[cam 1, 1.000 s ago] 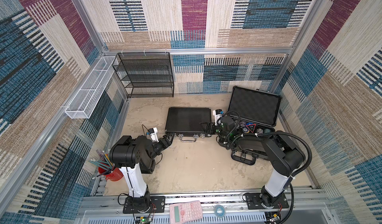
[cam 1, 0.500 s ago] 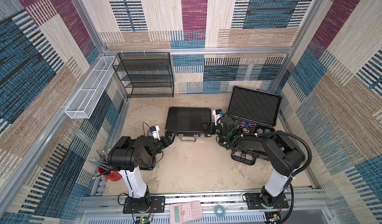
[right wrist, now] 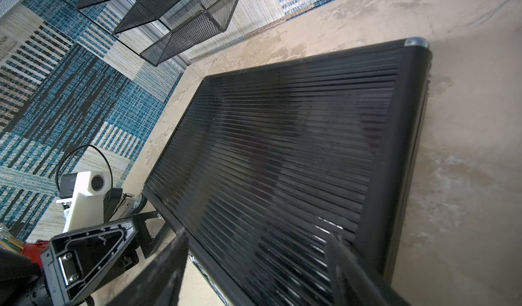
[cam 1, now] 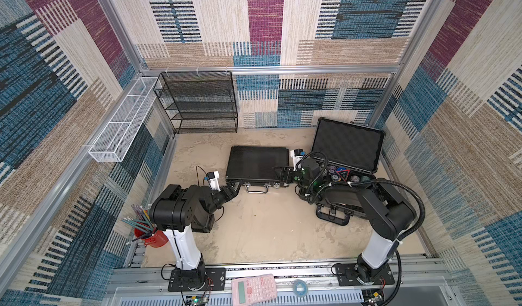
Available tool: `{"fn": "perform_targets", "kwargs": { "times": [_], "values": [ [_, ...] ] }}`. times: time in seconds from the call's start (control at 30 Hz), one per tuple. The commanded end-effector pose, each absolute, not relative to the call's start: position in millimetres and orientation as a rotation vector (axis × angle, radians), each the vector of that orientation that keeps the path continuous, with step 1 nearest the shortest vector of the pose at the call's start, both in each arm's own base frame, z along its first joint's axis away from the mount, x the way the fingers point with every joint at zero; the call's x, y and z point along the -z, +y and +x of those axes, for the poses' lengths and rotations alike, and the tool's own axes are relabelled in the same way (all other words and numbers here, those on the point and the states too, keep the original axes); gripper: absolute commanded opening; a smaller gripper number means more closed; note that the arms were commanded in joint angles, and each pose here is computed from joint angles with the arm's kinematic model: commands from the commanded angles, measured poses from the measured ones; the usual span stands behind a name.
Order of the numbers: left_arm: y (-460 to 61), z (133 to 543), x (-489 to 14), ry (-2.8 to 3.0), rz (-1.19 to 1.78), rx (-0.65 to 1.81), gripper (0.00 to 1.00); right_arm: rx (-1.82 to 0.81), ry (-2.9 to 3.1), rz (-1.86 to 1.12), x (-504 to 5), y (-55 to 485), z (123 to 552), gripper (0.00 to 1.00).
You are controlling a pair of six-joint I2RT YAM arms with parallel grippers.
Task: Open the poker set cases
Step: Open the fastener on the poker set case.
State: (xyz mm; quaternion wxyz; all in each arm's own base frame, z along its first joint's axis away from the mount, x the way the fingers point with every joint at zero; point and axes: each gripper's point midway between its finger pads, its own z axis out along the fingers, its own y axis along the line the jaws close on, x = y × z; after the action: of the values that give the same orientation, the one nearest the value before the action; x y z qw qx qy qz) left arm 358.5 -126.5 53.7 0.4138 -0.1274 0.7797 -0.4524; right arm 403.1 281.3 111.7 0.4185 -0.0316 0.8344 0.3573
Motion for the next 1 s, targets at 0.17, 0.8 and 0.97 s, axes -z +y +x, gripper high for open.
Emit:
{"fn": "perform_targets", "kwargs": {
  "times": [0.17,0.8,0.97],
  "values": [
    [-126,324,15,2.27,-0.53,1.091,0.83,-0.83,2.233,-0.045,-79,271,392,0.79],
    [-139,318,5,2.263,-0.481,1.203,0.81,-0.828,2.234,-0.052,-79,271,391,0.79],
    [-142,315,4,2.266,-0.472,1.232,0.81,-0.823,2.239,-0.05,-77,271,390,0.79]
  ]
}}
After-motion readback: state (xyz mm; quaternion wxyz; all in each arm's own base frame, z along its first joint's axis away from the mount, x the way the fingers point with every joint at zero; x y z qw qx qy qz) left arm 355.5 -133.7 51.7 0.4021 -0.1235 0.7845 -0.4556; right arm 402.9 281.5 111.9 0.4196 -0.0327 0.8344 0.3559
